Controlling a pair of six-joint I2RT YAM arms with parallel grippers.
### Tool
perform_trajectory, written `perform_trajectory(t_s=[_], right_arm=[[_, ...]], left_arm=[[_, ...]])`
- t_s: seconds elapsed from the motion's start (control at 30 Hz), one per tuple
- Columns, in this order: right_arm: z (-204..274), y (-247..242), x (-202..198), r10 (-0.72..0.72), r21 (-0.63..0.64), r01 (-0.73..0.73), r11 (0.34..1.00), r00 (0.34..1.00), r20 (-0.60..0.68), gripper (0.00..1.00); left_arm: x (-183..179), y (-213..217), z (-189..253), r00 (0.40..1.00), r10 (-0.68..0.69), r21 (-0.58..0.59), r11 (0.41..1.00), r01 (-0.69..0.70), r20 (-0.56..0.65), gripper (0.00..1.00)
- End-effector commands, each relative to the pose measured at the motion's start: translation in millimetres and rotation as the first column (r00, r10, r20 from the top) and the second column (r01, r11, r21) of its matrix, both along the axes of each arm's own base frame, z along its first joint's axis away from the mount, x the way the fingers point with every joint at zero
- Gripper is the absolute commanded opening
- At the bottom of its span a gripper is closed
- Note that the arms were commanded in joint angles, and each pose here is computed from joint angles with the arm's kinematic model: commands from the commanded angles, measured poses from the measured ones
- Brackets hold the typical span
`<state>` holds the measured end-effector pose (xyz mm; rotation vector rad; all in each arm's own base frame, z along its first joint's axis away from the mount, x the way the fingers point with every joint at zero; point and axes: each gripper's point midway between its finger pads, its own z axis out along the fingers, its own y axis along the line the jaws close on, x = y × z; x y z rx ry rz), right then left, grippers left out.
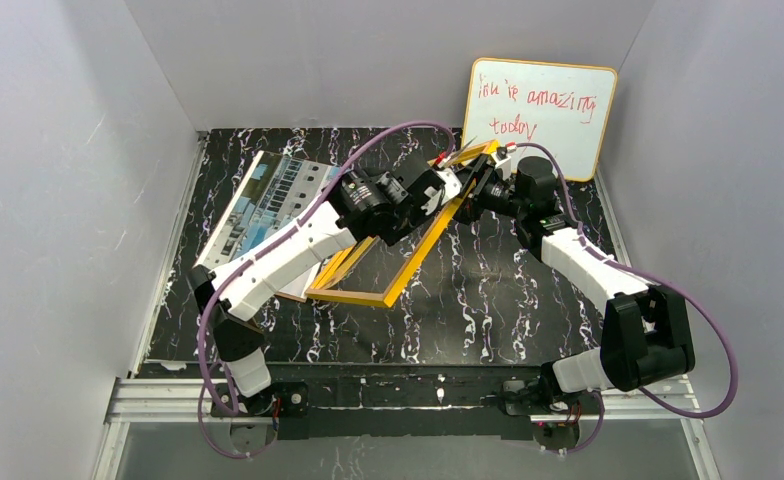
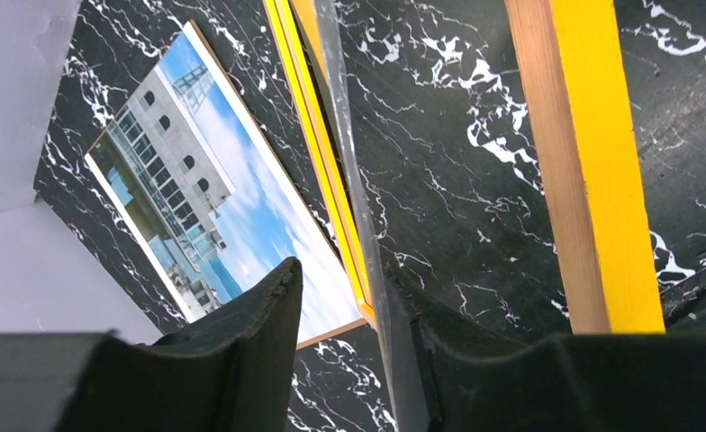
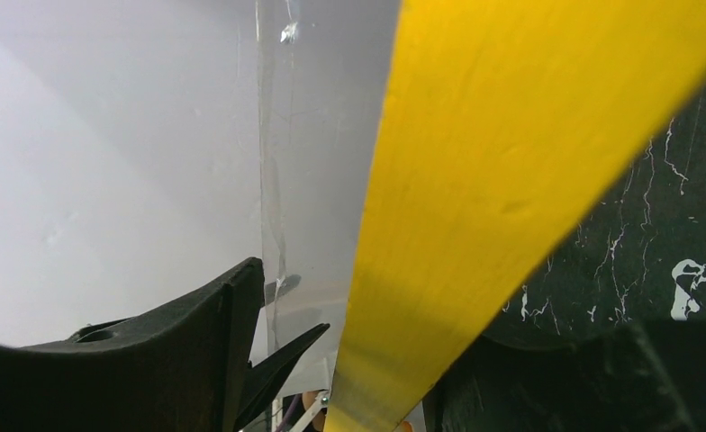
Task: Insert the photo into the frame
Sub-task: Pick up the photo frame item from the photo frame.
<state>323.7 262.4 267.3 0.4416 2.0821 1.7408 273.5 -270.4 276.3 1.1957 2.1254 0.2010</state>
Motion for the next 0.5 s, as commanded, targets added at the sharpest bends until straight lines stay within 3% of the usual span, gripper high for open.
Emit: perform_trajectory(t_s=[0.0, 0.1, 0.2, 0.33, 0.47], right_arm=[[29, -3, -1, -0.002, 0.013, 0.0, 1.0, 0.994, 0.105, 0.66], [29, -5, -2, 0.002, 0.009, -0.003, 1.0, 0.994, 0.108, 0.66], [28, -6, -4, 0.017, 0.005, -0.018, 1.0, 0.994, 0.11, 0.67], [22, -8, -10, 0.052, -0.006, -0.052, 0.999, 0.993, 0.11, 0.76], [14, -13, -15, 0.053, -0.02, -0.051, 0.999, 0.993, 0.102, 0.77]], left_arm=[[-10, 18, 5, 0.999, 0.027, -0.008, 1.0, -0.027, -0.021, 0.33], [-9, 20, 1, 0.998, 0.037, -0.007, 0.999, -0.037, -0.043, 0.28], [-2, 27, -3, 0.997, 0.064, -0.007, 0.998, -0.065, -0.048, 0.16], [15, 38, -5, 0.991, 0.122, -0.021, 0.992, -0.123, -0.053, 0.01], [27, 45, -3, 0.983, 0.17, -0.056, 0.983, -0.175, -0.072, 0.0]])
